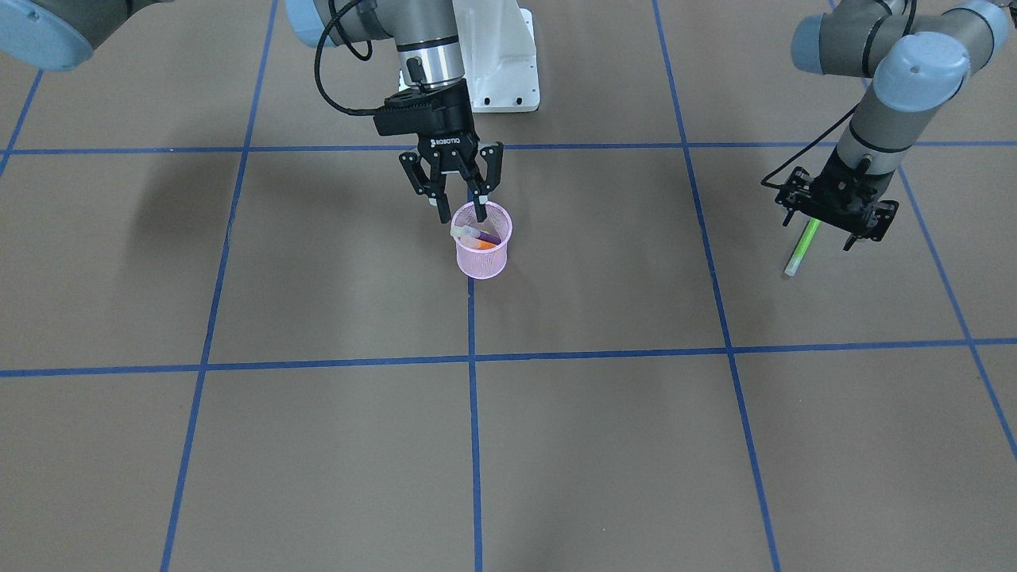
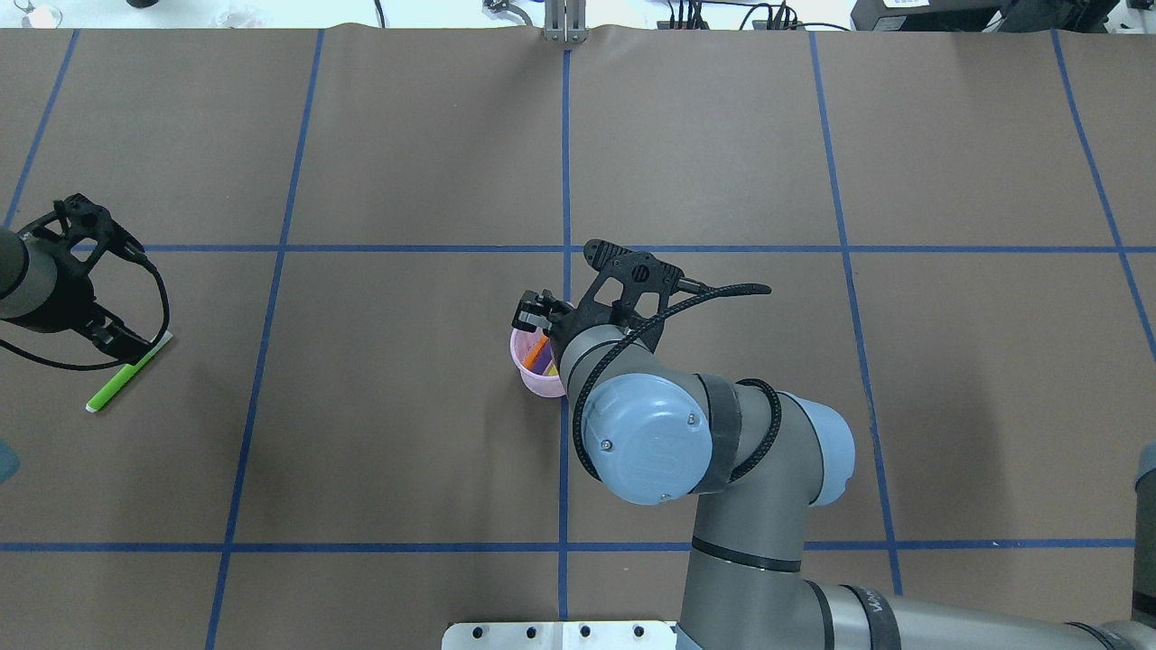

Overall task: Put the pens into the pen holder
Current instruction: 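Withdraw the right gripper away while the left gripper grasps the green marker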

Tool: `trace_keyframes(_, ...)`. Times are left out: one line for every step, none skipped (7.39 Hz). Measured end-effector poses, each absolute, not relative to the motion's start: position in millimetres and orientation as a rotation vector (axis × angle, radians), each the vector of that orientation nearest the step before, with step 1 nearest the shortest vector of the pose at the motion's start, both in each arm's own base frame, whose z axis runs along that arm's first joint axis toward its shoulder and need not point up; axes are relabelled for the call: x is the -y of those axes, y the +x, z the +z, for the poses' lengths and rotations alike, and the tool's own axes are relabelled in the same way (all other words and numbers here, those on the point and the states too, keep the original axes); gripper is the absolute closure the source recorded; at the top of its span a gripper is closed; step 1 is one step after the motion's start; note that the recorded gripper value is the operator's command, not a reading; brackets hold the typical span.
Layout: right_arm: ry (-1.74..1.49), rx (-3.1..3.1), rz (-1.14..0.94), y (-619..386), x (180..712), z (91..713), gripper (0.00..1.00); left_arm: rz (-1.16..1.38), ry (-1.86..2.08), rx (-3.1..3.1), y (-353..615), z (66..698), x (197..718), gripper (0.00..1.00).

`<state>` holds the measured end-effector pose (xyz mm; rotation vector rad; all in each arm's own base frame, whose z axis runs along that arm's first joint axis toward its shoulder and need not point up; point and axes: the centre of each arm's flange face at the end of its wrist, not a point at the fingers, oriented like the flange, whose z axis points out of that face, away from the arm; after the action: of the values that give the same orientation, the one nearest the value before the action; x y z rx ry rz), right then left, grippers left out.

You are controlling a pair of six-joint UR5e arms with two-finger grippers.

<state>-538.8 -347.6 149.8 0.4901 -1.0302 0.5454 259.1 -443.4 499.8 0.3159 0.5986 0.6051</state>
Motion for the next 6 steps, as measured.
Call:
trace_keyframes(0.447,1.058,0.535,-513.2,353.4,150.5,0.00,0.637,0.291,-0.601,267.1,503.7,447.7,0.05)
trace_keyframes(0.367,1.076,0.520,-479.3,370.6,159.7,0.00,0.657,0.248,-0.610,279.1,505.3,455.7,0.06)
trace_keyframes(0.271,1.079,0.496,-442.2,394.3,176.0,0.00,0.685,0.215,-0.610,288.3,511.5,463.3,0.09)
trace_keyframes(0.187,1.065,0.447,-402.9,420.1,199.6,0.00,0.726,0.196,-0.601,293.5,522.1,467.7,0.15)
trace_keyframes(0.122,1.038,0.379,-363.3,441.4,231.6,0.00,0.750,0.180,-0.594,296.0,532.5,470.0,0.19)
trace_keyframes(0.077,1.003,0.312,-325.6,456.1,270.4,0.00,0.757,0.166,-0.589,297.5,540.8,471.1,0.23)
